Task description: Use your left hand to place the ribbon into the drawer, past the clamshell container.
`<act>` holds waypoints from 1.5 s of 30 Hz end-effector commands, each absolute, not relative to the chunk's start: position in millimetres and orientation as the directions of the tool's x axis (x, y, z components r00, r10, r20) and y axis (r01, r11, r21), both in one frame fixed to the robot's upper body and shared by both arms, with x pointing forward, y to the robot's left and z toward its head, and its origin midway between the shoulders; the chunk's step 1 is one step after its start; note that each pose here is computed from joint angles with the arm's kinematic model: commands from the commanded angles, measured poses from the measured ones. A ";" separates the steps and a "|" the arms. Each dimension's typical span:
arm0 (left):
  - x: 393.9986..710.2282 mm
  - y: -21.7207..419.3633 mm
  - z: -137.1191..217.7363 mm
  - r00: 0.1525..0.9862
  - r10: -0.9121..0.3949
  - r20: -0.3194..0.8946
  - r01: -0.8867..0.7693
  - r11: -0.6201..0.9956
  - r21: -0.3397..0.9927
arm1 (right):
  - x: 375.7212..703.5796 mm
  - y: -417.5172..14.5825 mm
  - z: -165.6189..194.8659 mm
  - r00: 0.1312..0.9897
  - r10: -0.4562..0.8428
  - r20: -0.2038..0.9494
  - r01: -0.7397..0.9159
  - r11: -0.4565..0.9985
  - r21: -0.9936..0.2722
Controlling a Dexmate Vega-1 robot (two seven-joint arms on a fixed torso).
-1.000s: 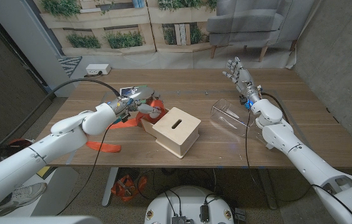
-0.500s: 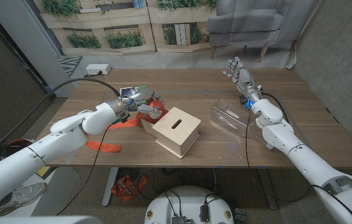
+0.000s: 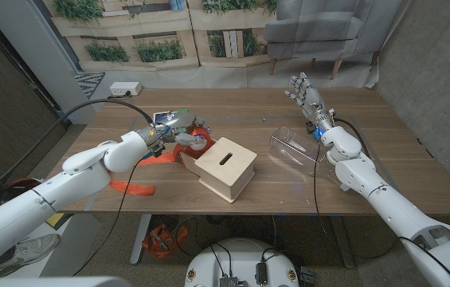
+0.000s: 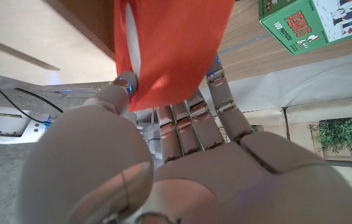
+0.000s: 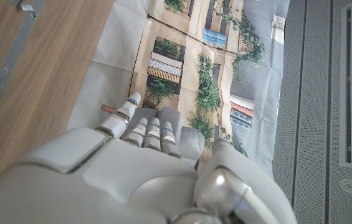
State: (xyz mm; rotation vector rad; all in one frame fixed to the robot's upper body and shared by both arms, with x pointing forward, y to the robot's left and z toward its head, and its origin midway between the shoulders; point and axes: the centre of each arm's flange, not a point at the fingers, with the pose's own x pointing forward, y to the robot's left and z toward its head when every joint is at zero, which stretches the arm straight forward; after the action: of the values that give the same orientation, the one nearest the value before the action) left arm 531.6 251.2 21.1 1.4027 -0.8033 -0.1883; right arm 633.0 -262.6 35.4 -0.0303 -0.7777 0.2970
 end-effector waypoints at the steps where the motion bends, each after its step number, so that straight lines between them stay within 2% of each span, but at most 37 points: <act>1: 526.1 251.1 22.9 0.739 -0.555 0.383 -0.338 0.187 0.922 | 631.5 -260.4 36.2 0.670 0.277 0.689 -0.253 0.957 -0.138; 45: 507.7 267.7 29.9 0.707 -0.523 0.476 -0.412 0.243 0.878 | 624.9 -260.2 35.2 0.667 0.277 0.692 -0.249 0.958 -0.143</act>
State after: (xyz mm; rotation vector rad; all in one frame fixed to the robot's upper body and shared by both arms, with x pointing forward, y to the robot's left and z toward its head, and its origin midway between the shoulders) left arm 513.1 264.4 28.9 1.3921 -0.8219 -0.1227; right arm 627.2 -259.6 35.5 -0.0332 -0.7866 0.2978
